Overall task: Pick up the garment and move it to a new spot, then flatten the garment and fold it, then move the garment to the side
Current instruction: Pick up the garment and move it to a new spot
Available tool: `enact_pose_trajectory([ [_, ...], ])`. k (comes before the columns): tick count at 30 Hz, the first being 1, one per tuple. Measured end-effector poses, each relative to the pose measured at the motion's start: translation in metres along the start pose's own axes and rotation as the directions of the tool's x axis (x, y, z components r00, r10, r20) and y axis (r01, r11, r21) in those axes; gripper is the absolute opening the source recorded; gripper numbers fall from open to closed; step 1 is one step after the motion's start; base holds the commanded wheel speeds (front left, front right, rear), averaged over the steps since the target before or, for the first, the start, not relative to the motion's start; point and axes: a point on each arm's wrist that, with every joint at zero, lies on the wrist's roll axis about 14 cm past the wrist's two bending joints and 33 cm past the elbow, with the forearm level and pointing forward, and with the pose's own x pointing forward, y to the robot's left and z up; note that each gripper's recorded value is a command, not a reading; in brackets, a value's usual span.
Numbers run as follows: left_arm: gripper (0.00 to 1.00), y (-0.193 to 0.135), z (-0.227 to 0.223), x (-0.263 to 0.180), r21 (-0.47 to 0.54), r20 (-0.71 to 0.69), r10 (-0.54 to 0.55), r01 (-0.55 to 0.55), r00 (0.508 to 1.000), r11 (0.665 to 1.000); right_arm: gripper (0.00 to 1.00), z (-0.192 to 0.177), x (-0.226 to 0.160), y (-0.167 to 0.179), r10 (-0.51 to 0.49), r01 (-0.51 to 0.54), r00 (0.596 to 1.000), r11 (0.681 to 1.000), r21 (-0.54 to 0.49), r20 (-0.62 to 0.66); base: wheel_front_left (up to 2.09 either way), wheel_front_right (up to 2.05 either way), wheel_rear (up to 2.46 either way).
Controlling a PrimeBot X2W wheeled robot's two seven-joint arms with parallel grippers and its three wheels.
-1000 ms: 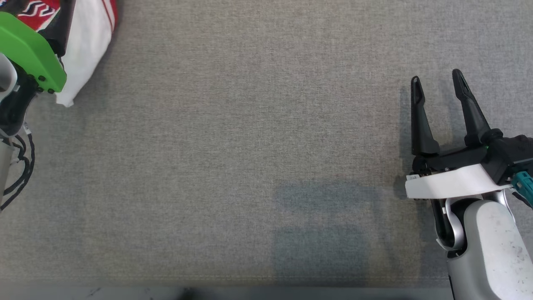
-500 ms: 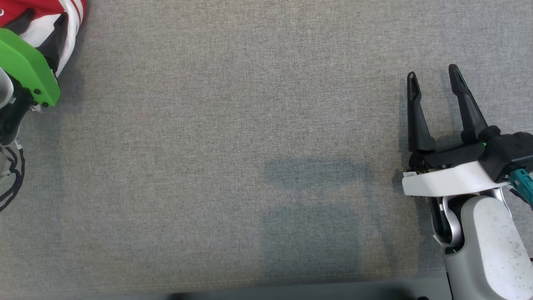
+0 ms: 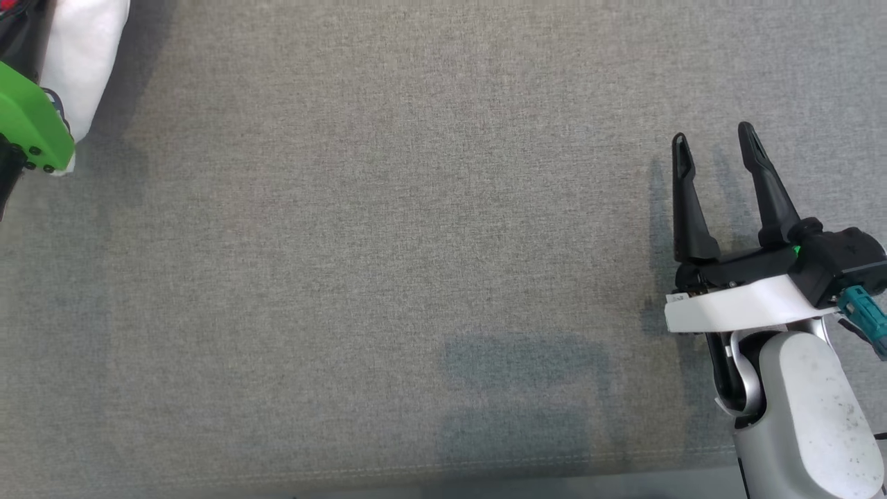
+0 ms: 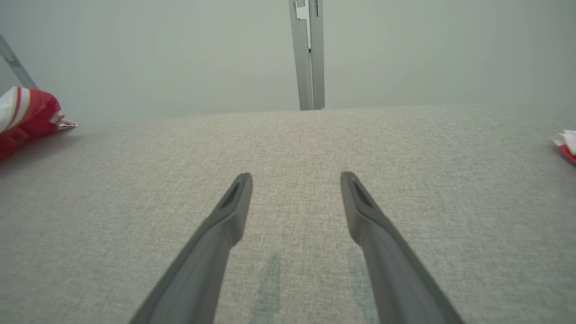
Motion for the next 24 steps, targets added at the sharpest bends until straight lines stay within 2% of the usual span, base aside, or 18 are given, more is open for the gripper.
enact_pose_trajectory([
  [7, 0.0, -0.004, 0.044, -0.017, 0.058, 0.095, -0.024, 0.019, 0.995, 0.998, 1.0, 0.017, -0.007, 0.003, -0.002, 0.001, 1.0, 1.0, 0.014, 0.032, 0.0, 0.0, 0.0],
  [14, 0.0, -0.028, 0.086, -0.033, 0.126, 0.181, -0.098, 0.076, 0.979, 0.989, 1.0, 0.034, -0.018, 0.001, -0.015, 0.014, 0.998, 1.0, 0.022, 0.058, 0.0, 0.0, 0.0],
  [21, 0.0, -0.088, 0.141, -0.057, 0.237, 0.287, -0.262, 0.197, 0.921, 0.951, 1.0, 0.056, -0.036, -0.005, -0.045, 0.043, 0.995, 0.999, 0.03, 0.094, 0.0, 0.0, 0.0],
  [23, 0.0, -0.113, 0.156, -0.064, 0.267, 0.316, -0.324, 0.244, 0.892, 0.932, 1.0, 0.065, -0.04, -0.007, -0.054, 0.051, 0.992, 0.998, 0.029, 0.114, 0.0, 0.0, 0.0],
  [24, 0.0, -0.139, 0.166, -0.07, 0.286, 0.336, -0.384, 0.295, 0.86, 0.912, 1.0, 0.071, -0.046, -0.01, -0.065, 0.062, 0.99, 0.998, 0.03, 0.127, 0.0, 0.0, 0.0],
])
